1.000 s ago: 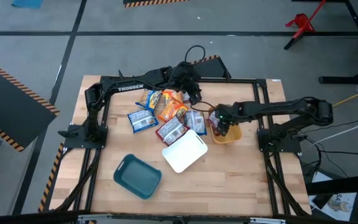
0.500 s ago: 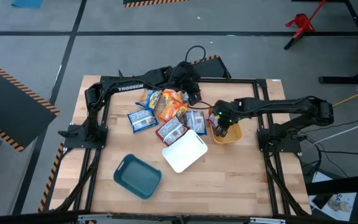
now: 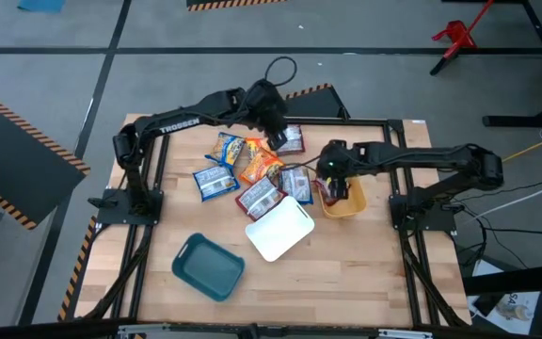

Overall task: Sort Maruchan noodles
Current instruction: Put the bottom left red noodle pack into the yellow bin

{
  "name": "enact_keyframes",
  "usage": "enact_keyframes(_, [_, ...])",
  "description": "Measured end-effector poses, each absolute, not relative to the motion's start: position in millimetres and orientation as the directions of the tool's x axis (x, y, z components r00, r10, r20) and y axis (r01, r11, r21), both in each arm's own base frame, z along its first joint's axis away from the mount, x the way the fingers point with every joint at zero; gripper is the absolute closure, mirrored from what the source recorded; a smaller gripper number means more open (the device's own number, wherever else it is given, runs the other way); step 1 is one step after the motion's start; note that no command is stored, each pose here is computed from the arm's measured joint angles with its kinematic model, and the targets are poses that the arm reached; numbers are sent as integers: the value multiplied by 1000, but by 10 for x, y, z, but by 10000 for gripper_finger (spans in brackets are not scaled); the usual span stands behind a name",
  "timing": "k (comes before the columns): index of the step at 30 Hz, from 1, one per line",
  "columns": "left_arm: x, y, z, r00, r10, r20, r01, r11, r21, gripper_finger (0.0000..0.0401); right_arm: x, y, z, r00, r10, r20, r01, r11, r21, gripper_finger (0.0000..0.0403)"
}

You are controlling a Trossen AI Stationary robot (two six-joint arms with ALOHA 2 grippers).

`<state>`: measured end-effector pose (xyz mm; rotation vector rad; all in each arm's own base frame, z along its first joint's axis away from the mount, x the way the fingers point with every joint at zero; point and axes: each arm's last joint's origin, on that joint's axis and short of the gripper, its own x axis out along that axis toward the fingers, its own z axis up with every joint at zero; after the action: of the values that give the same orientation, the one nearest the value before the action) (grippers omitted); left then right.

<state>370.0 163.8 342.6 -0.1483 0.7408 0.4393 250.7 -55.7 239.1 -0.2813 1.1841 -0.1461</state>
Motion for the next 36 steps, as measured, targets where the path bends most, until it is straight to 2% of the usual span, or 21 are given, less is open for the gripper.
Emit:
enact_keyframes(3, [3630, 1632, 3429, 622, 325, -712, -437, 899, 29, 273, 2558, -580, 2314, 353, -250, -902, -102, 948, -302, 66])
enact_keyframes(5, [3624, 1633, 3441, 625, 327, -709, -432, 901, 34, 273, 2591, -620, 2241, 321, -274, -907, -119, 938, -325, 45])
enact_keyframes(10, [3561, 1628, 3449, 599, 319, -735, -432, 901, 39, 273, 2637, -687, 2118, 270, -283, -920, -154, 931, -331, 44])
enact_keyframes(19, [3551, 1624, 3439, 588, 315, -745, -430, 902, 41, 273, 2558, -645, 2070, 186, -204, -961, -206, 948, -241, 111])
enact_keyframes(30, [3543, 1642, 3440, 576, 340, -744, -448, 892, 61, 273, 2441, -605, 2047, 73, -133, -988, -188, 971, -145, 244])
enact_keyframes(36, [3540, 1650, 3438, 570, 351, -743, -456, 887, 69, 273, 2396, -599, 2046, 28, -137, -990, -138, 981, -140, 295])
